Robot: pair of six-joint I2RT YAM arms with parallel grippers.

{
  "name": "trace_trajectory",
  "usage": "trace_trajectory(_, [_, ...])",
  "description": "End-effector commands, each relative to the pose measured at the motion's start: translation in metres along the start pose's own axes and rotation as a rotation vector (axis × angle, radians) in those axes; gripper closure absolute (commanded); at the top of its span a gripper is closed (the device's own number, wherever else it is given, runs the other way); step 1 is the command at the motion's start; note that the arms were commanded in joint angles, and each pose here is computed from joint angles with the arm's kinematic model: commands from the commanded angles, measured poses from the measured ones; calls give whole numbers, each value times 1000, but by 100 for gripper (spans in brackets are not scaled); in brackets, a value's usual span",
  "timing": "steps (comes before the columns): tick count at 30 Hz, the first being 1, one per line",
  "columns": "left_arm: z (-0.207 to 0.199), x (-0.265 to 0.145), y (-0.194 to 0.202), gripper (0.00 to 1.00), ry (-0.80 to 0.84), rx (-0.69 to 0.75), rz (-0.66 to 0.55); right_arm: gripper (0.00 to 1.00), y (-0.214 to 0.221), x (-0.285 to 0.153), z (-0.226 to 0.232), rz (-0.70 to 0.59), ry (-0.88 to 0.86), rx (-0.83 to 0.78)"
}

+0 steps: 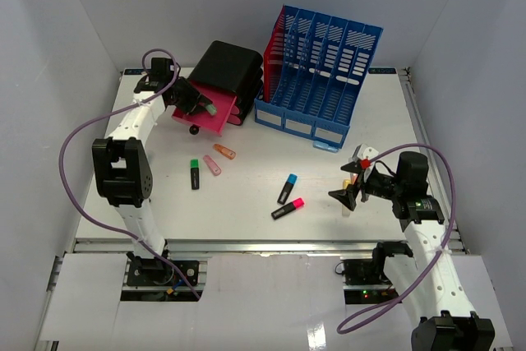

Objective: Organize the desk

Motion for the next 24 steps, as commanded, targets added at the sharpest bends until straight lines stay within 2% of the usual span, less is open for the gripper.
trace_trajectory(1, [-19,-15,-12,49,51,43,-45,10,-3,0,9,-8,-80,-46])
trace_trajectory(5, [-25,-21,-13,33,76,70,-47,10,-9,1,15,-3,-156,-86])
trace_trajectory(9, [-32,-28,-14,29,106,92,-51,10,-22,6,15,13,-197,-115])
trace_trajectory(13, [-47,-50,-18,29,158,154,-85,10,-29,33,22,71,-245,-157])
trace_trajectory(18, [-57,-105,-12,25,221,328,-181,10,-29,89,33,219,-231,-251])
trace_trajectory(20, [-65,-152,-5,18,258,415,-300,10,-34,112,29,248,-161,-277])
trace_trajectory(22, [-57,-174,6,12,257,461,-363,10,-35,143,36,258,-166,-262])
trace_trajectory(23, [-50,-192,19,7,247,495,-417,10,-48,155,31,237,-115,-260])
trace_trajectory(24, [-45,-202,26,4,240,508,-447,10,-44,176,34,244,-109,-211])
Point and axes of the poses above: each gripper's point midway between its finger pads, its own x axis out along the fingers, its own z axis along the line the jaws close on, y = z × x, the point moved 3 cm from there along -x, back along the fingers, and after that the axes turned 15 degrees about x, right-handed, at the moved point
